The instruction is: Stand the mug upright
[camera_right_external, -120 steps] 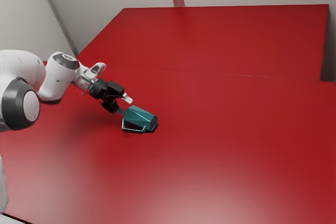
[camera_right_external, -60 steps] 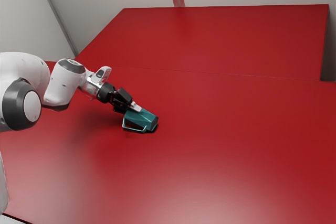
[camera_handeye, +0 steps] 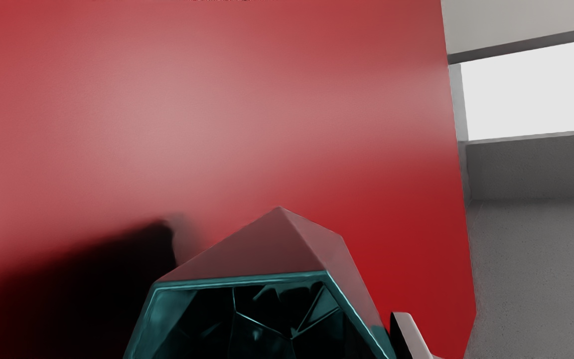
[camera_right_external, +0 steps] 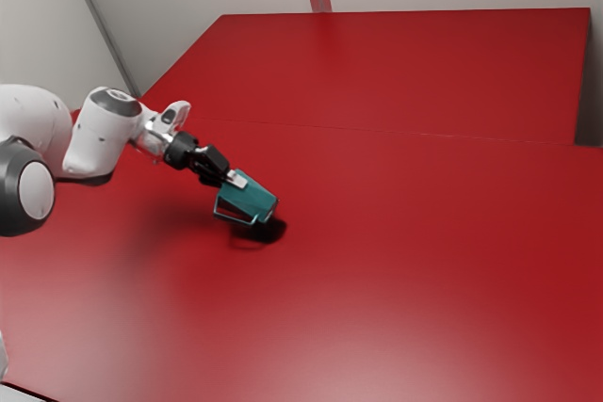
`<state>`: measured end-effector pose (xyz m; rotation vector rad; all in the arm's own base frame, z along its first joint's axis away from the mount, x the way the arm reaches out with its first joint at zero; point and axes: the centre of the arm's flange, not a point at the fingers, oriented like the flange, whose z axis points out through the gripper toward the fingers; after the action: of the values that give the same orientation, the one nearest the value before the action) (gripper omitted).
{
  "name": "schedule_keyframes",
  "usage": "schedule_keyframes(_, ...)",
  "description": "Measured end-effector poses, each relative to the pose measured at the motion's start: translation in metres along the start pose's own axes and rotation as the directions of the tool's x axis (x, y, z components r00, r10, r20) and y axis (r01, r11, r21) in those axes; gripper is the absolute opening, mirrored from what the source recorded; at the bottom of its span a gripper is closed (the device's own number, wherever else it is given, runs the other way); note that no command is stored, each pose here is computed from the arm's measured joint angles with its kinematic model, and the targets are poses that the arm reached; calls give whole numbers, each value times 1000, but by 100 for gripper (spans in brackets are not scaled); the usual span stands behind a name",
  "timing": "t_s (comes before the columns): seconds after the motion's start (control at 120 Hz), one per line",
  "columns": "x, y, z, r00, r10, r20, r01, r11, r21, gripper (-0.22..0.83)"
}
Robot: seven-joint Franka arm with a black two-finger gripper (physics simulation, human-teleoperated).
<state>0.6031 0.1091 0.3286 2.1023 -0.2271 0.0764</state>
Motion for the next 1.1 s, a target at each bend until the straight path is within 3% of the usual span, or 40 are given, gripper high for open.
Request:
schedule_keyframes(0.233, 14, 62, -25, 988, 59, 144, -93, 967, 238, -16)
schedule_keyframes(0.575, 37, 124, -7, 943, 34, 331, -251, 727, 639, -16)
schedule_keyframes(0.842, 17, 106, 30, 949, -16, 316, -240, 613, 753, -17)
schedule_keyframes(1.1, 25, 102, 49, 960, 11, 281, -244, 529, 813, -17)
